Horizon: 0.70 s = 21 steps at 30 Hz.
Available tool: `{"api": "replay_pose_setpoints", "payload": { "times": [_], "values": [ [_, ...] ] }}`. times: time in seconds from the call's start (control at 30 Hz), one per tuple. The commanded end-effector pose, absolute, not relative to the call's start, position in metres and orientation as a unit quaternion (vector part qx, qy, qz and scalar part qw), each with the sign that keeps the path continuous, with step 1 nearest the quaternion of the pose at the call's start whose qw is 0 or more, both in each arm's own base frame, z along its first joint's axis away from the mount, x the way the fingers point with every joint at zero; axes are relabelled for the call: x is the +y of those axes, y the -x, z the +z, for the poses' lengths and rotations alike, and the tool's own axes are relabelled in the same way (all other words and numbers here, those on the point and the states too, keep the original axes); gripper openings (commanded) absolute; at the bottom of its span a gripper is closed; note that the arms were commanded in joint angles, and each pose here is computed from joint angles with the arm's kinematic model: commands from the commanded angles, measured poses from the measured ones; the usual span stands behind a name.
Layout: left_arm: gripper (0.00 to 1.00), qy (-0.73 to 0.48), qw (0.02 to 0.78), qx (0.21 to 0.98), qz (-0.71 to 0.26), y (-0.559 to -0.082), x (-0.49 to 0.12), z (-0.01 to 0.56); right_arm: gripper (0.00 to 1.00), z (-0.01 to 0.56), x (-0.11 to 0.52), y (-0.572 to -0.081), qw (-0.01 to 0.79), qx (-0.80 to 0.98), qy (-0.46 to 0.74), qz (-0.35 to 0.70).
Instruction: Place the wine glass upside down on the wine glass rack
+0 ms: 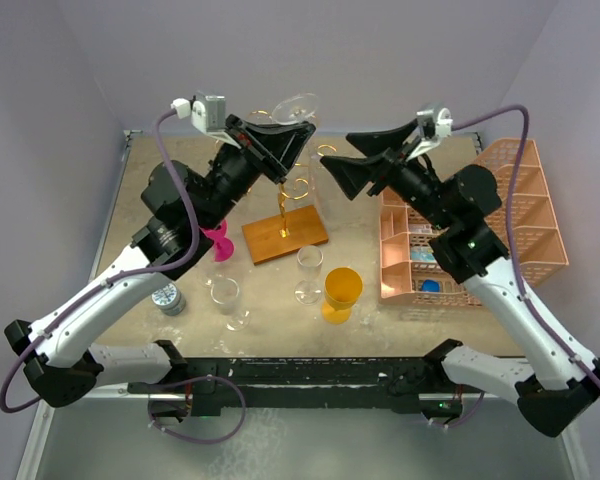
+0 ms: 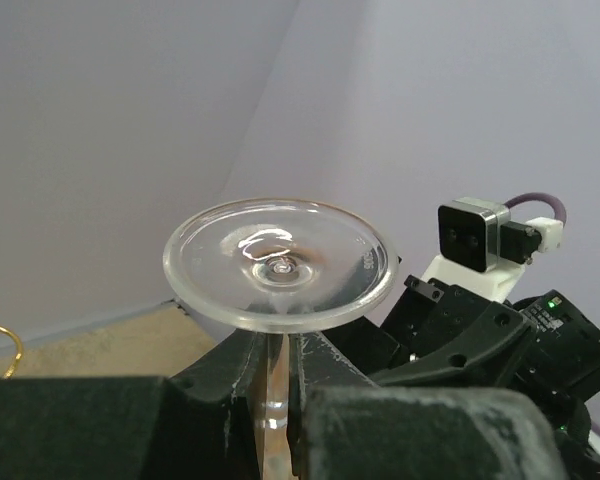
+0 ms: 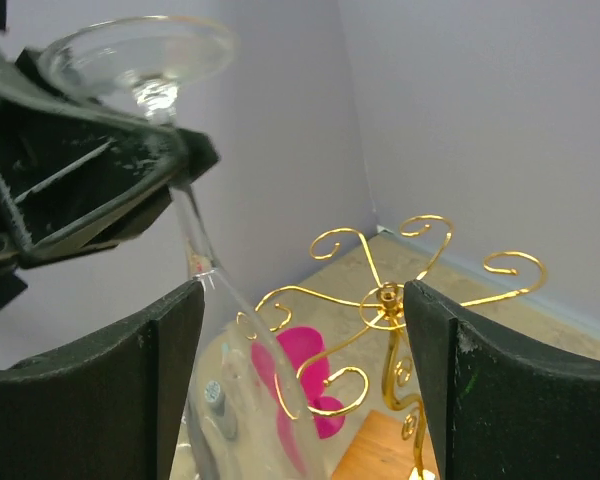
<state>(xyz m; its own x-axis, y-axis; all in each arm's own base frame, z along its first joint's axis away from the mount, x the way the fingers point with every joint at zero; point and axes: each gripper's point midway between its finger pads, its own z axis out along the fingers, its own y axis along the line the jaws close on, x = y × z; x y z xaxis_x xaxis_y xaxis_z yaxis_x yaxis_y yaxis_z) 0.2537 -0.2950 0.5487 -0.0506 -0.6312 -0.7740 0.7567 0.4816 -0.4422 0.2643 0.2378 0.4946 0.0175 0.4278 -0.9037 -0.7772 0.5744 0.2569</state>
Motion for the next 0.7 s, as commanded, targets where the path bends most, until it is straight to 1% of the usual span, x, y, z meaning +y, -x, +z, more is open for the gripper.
{"api": "replay_pose_setpoints", "payload": {
  "times": [0.0, 0.07, 0.17, 0.23, 0.3, 0.33, 0.4, 0.53, 0.63, 0.67],
  "values": [
    [0.00, -0.136, 0.694, 0.493, -0.507, -0.233, -0.301, 0.570, 0.80, 0.515, 0.260, -0.242, 0.710, 0.473, 0.279, 0.441],
    [0.00, -0.156, 0.690, 0.490, -0.509, -0.229, -0.306, 0.569, 0.74, 0.511, 0.269, -0.241, 0.700, 0.466, 0.306, 0.447],
    [0.00, -0.185, 0.683, 0.506, -0.493, -0.229, -0.312, 0.559, 0.65, 0.502, 0.279, -0.239, 0.686, 0.461, 0.333, 0.454],
    [0.00, -0.192, 0.686, 0.508, -0.484, -0.230, -0.311, 0.557, 0.61, 0.494, 0.284, -0.238, 0.677, 0.457, 0.349, 0.459],
    [0.00, -0.198, 0.687, 0.502, -0.488, -0.226, -0.311, 0.555, 0.51, 0.492, 0.284, -0.242, 0.679, 0.461, 0.341, 0.458],
    [0.00, -0.204, 0.687, 0.494, -0.493, -0.222, -0.311, 0.554, 0.47, 0.491, 0.283, -0.246, 0.681, 0.466, 0.333, 0.456],
    [0.00, -0.214, 0.686, 0.480, -0.503, -0.215, -0.312, 0.553, 0.42, 0.490, 0.283, -0.249, 0.684, 0.468, 0.330, 0.452],
    [0.00, -0.217, 0.684, 0.478, -0.506, -0.211, -0.309, 0.554, 0.38, 0.492, 0.286, -0.241, 0.674, 0.460, 0.343, 0.466],
    [0.00, -0.218, 0.685, 0.479, -0.504, -0.210, -0.307, 0.551, 0.26, 0.488, 0.288, -0.241, 0.666, 0.466, 0.346, 0.469],
    [0.00, -0.216, 0.685, 0.482, -0.502, -0.210, -0.307, 0.549, 0.24, 0.484, 0.289, -0.241, 0.661, 0.468, 0.348, 0.472]
  ]
}}
